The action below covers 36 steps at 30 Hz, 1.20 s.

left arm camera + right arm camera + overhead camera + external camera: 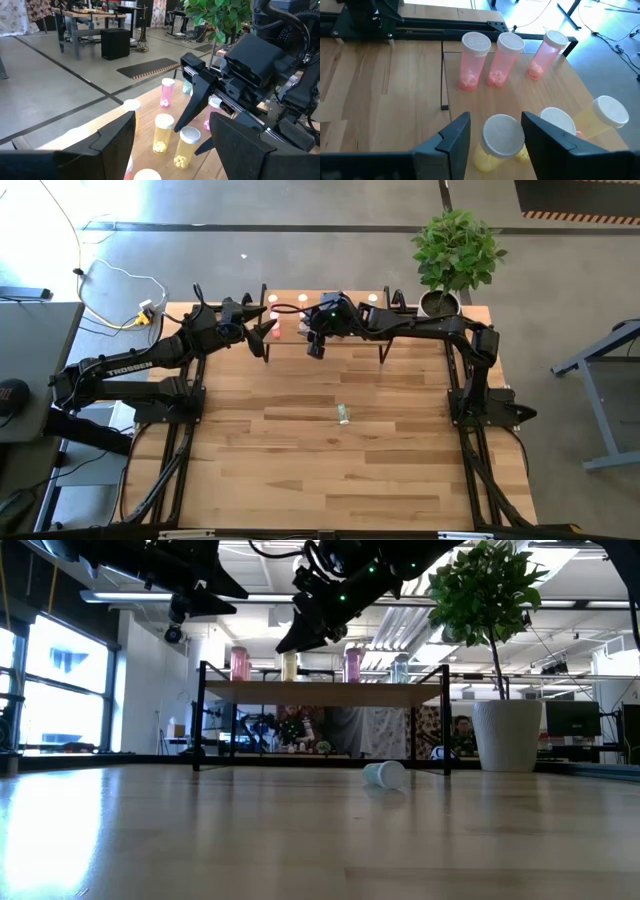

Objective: Pick and place medicine bottles onto shelf by color
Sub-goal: Put the yellow pill bottle on the shelf aligned with the other yellow pill bottles, then put the blue pill bottle on the shelf aligned with the other blue pill bottles

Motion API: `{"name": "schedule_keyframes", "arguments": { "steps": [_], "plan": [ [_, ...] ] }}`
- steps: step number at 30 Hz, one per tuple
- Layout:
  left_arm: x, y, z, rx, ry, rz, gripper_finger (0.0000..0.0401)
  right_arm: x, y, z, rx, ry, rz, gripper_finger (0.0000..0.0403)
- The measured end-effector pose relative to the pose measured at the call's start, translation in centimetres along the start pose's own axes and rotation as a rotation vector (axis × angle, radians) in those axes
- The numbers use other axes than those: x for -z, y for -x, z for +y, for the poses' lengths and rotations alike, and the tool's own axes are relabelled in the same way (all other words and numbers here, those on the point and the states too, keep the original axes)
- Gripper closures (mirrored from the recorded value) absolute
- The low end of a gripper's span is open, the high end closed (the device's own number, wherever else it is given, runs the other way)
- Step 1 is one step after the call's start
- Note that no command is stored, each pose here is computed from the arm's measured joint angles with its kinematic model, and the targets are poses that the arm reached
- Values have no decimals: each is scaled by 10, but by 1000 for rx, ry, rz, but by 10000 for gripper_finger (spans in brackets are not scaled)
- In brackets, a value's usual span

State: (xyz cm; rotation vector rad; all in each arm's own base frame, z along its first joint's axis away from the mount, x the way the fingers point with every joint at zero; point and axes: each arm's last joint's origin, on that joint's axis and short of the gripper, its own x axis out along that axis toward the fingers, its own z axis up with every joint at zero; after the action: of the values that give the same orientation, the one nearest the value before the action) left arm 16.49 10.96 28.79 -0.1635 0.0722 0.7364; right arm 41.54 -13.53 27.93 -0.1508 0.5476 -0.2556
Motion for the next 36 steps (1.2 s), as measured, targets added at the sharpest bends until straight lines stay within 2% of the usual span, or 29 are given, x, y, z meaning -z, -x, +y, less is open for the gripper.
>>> {"name": "schedule_keyframes", "arguments": {
  "steps": [7, 12, 20, 27, 30, 36],
  "plan": [
    [0, 0, 0, 0, 0, 0, 158, 0, 0, 0, -1, 0, 4, 235],
    [0, 0, 0, 0, 0, 0, 158, -14, 6, -4, 4, -1, -16, 235],
    [0, 0, 0, 3, 0, 1, 158, -28, 17, -8, 10, 0, 33, 235],
    [1, 0, -4, 108, -16, 16, 158, -61, 45, -8, 13, -100, 83, 235],
    [1, 1, -8, 135, -53, 16, 158, -74, 59, -6, 3, -153, 102, 235],
    [-6, 8, -24, 213, -206, 81, 158, -85, 83, 8, -30, -240, 202, 235]
  ]
}}
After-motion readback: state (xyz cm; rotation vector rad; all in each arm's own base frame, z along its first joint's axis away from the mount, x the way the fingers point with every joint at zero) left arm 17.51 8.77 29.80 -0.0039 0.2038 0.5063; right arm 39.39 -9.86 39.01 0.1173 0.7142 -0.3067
